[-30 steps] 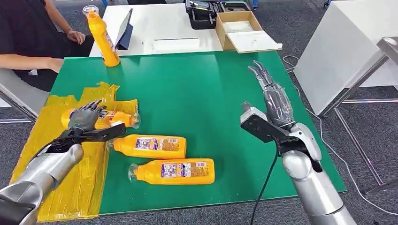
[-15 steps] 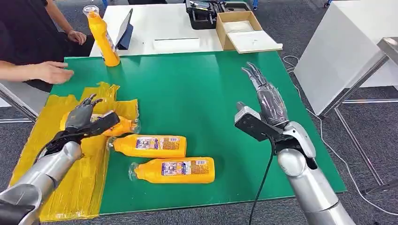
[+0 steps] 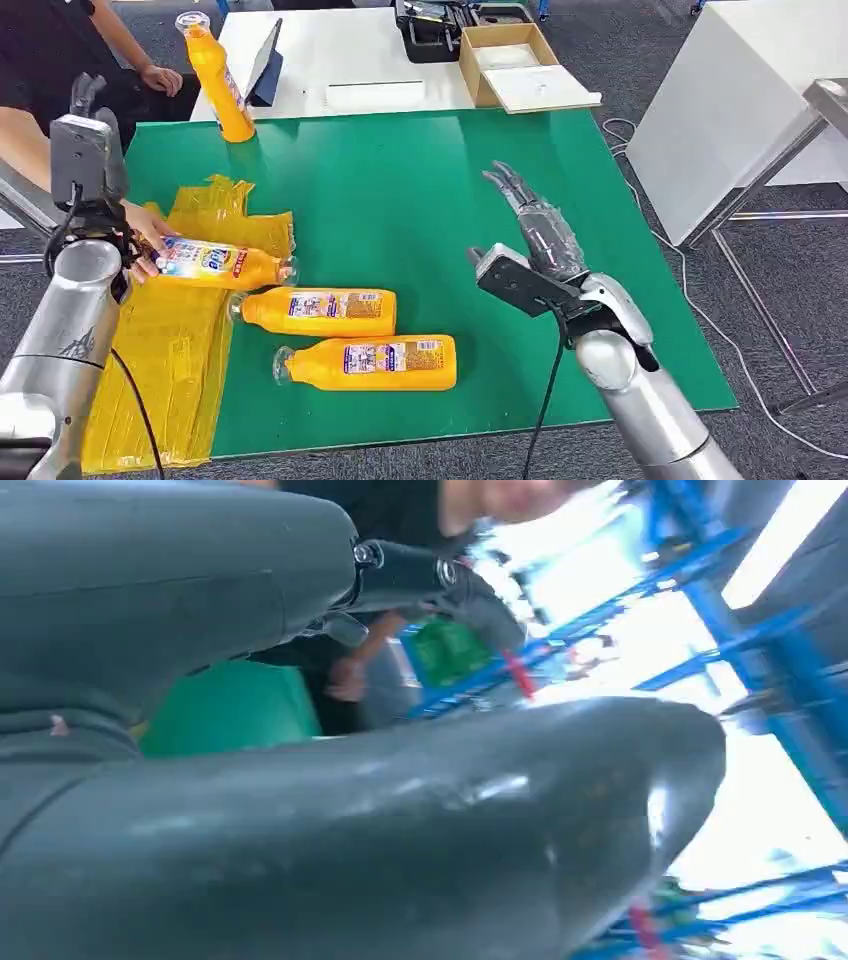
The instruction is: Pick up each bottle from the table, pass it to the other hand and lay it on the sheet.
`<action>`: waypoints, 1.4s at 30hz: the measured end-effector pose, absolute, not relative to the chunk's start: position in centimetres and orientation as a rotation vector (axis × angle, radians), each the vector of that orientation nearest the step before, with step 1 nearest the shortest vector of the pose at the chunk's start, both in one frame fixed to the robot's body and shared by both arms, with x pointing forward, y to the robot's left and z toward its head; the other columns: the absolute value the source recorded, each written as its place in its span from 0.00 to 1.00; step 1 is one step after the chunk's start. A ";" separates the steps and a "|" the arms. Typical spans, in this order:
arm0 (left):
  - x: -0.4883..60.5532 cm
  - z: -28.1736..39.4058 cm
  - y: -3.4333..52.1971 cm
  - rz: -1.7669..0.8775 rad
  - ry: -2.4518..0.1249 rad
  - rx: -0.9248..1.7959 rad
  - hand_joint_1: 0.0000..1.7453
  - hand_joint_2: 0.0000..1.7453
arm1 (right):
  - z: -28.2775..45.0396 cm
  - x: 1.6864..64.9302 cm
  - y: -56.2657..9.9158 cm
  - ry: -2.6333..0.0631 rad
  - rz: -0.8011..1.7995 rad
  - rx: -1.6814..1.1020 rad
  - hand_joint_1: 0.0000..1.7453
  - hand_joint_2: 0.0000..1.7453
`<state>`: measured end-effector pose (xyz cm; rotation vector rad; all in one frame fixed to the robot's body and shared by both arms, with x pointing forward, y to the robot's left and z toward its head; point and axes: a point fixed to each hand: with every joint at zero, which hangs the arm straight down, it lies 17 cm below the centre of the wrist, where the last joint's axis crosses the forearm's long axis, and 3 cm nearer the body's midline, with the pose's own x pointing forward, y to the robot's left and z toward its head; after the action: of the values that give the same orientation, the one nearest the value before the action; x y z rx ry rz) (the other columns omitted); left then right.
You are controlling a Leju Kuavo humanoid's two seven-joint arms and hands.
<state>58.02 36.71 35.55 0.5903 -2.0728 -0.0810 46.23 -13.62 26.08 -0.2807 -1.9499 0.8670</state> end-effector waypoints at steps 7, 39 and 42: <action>57.1 38.3 35.8 -0.056 -2.153 0.570 0.00 0.00 | 24.9 45.2 -11.5 -1.924 0.923 -0.240 0.00 1.00; 56.5 38.8 35.1 -0.023 -2.153 0.545 0.00 0.00 | 17.1 41.0 1.0 -1.616 1.384 -0.194 0.00 1.00; 56.5 38.7 34.9 -0.027 -2.148 0.542 0.00 0.00 | 15.7 40.2 1.5 -1.581 1.416 -0.205 0.00 1.00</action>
<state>56.46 34.93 38.66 0.5423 -2.1484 -0.0267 40.20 1.45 15.71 -0.2054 -1.5810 1.4165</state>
